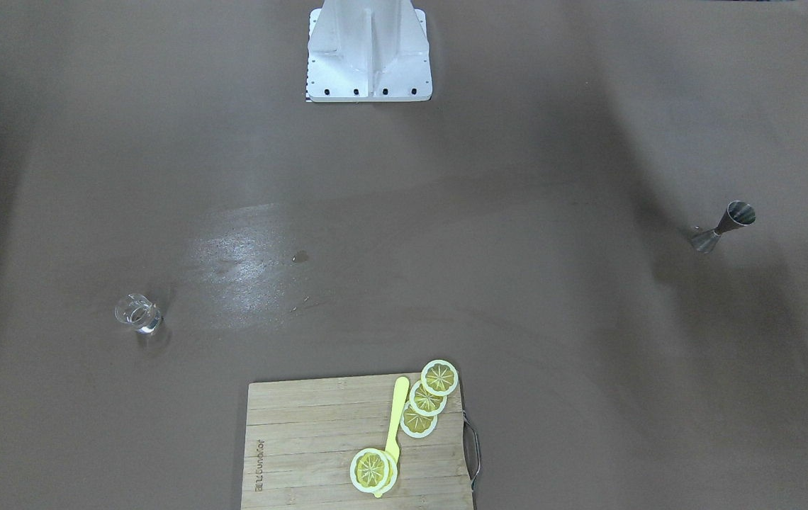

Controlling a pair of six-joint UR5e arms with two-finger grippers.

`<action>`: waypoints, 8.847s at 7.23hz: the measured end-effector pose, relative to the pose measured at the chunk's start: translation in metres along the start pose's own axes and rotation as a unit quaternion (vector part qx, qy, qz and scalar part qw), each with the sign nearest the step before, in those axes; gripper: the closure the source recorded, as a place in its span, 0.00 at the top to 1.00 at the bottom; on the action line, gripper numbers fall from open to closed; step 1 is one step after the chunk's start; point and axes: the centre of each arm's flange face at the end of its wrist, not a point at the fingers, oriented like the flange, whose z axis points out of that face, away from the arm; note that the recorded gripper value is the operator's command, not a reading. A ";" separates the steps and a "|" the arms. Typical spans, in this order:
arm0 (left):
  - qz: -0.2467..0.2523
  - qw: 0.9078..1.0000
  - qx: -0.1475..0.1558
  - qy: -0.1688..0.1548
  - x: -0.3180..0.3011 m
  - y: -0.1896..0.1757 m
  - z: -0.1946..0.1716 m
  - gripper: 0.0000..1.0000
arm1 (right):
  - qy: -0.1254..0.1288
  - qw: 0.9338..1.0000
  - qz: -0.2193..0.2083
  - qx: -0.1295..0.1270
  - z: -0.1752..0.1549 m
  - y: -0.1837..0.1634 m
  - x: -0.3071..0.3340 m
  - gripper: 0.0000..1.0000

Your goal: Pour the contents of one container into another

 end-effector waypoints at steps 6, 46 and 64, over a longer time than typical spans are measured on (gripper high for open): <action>-0.002 1.000 -0.002 0.000 -0.003 0.000 0.002 0.99 | -0.001 1.000 -0.007 0.006 0.002 0.002 0.001 1.00; 0.081 0.972 0.213 0.049 0.148 -0.077 -0.005 0.99 | -0.172 0.735 -0.600 0.266 0.177 -0.069 -0.247 0.99; 0.021 0.827 0.560 0.040 0.225 0.123 0.097 0.99 | -0.181 0.716 -0.624 0.256 0.203 -0.107 -0.307 0.86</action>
